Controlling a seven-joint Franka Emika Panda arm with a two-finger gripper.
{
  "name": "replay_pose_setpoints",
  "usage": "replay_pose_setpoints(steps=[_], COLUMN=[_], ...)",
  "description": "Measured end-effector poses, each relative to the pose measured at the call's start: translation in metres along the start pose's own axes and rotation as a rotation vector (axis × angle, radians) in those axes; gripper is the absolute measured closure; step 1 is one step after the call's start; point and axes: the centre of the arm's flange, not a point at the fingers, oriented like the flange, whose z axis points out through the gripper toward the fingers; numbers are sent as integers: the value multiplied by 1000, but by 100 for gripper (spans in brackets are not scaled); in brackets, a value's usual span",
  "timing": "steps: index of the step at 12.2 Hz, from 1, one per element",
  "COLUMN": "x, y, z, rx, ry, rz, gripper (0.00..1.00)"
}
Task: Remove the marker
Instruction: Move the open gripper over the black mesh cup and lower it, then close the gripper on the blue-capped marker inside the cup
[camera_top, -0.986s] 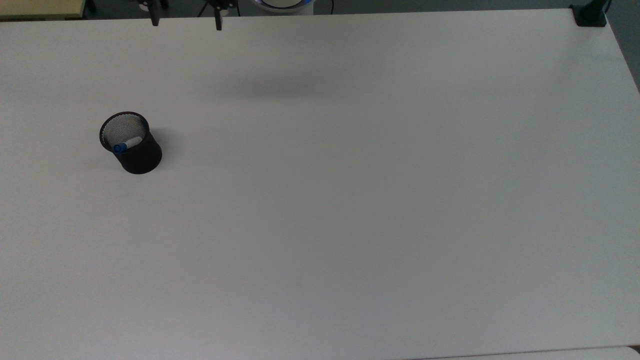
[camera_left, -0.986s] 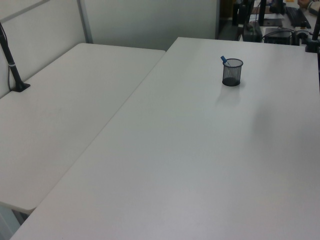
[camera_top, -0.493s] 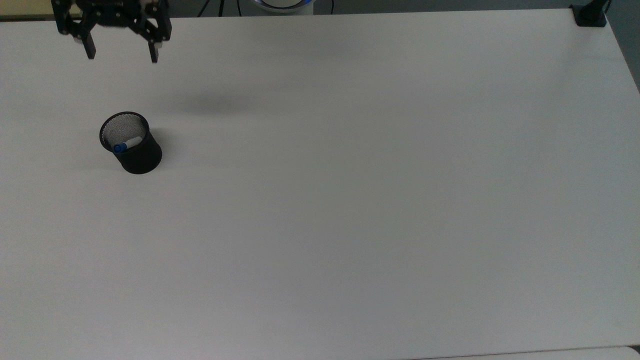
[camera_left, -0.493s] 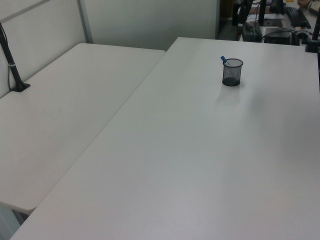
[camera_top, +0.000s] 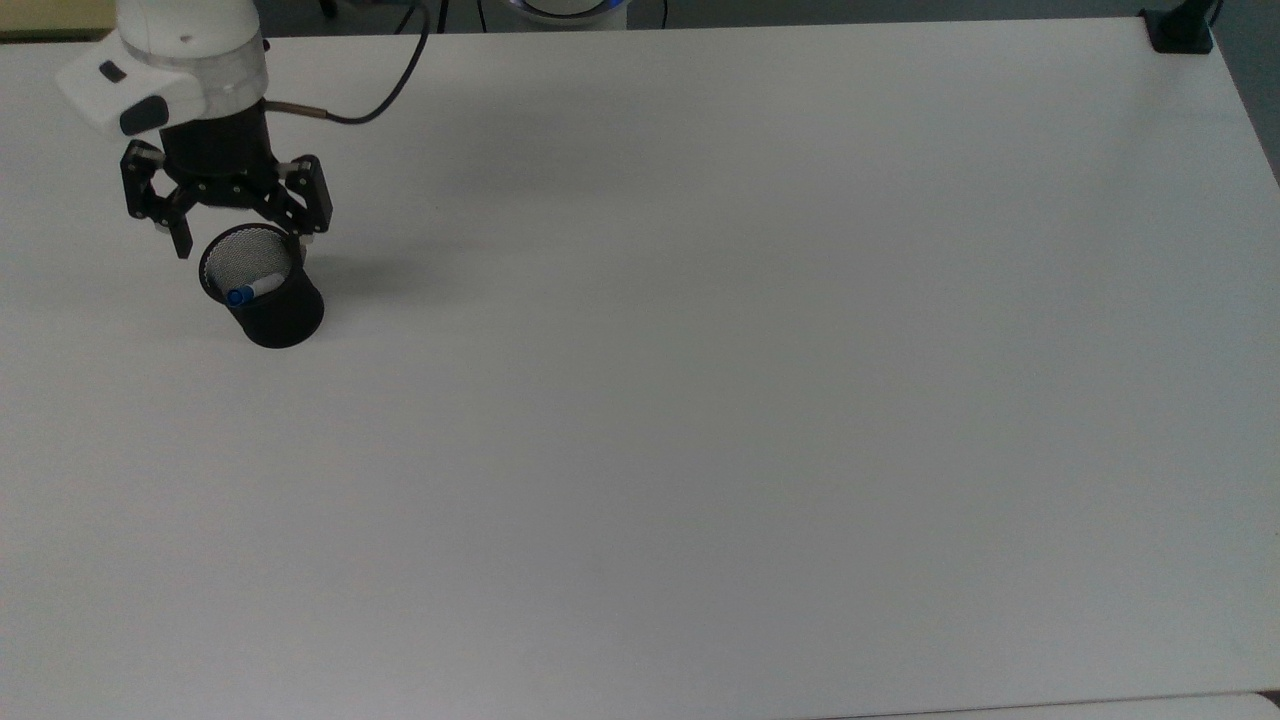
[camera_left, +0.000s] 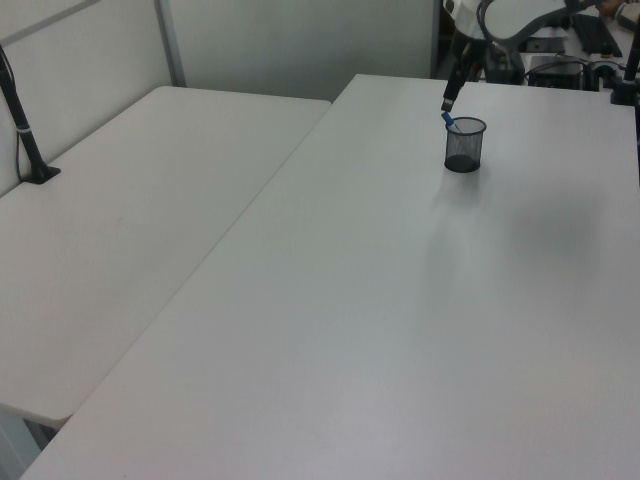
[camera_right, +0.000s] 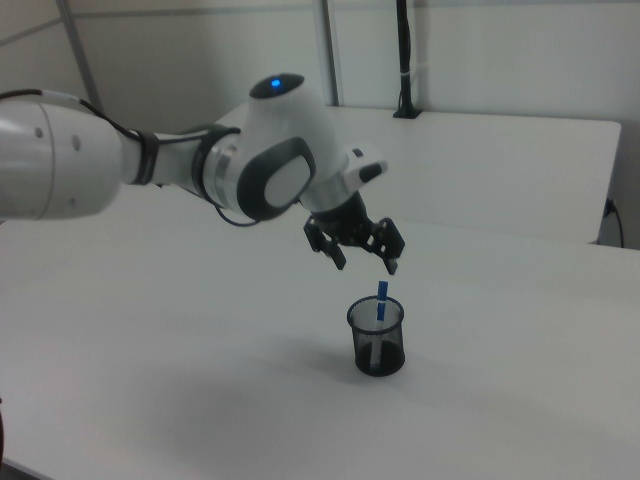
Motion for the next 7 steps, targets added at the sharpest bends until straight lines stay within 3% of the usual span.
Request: replay_pose_setpoints(steps=[4, 6, 7], x=[-5, -6, -7], y=[10, 12, 13], z=[35, 40, 43], rx=[-7, -9, -8], ry=[7, 10, 9], rz=[24, 31, 35], gripper=[11, 36, 54])
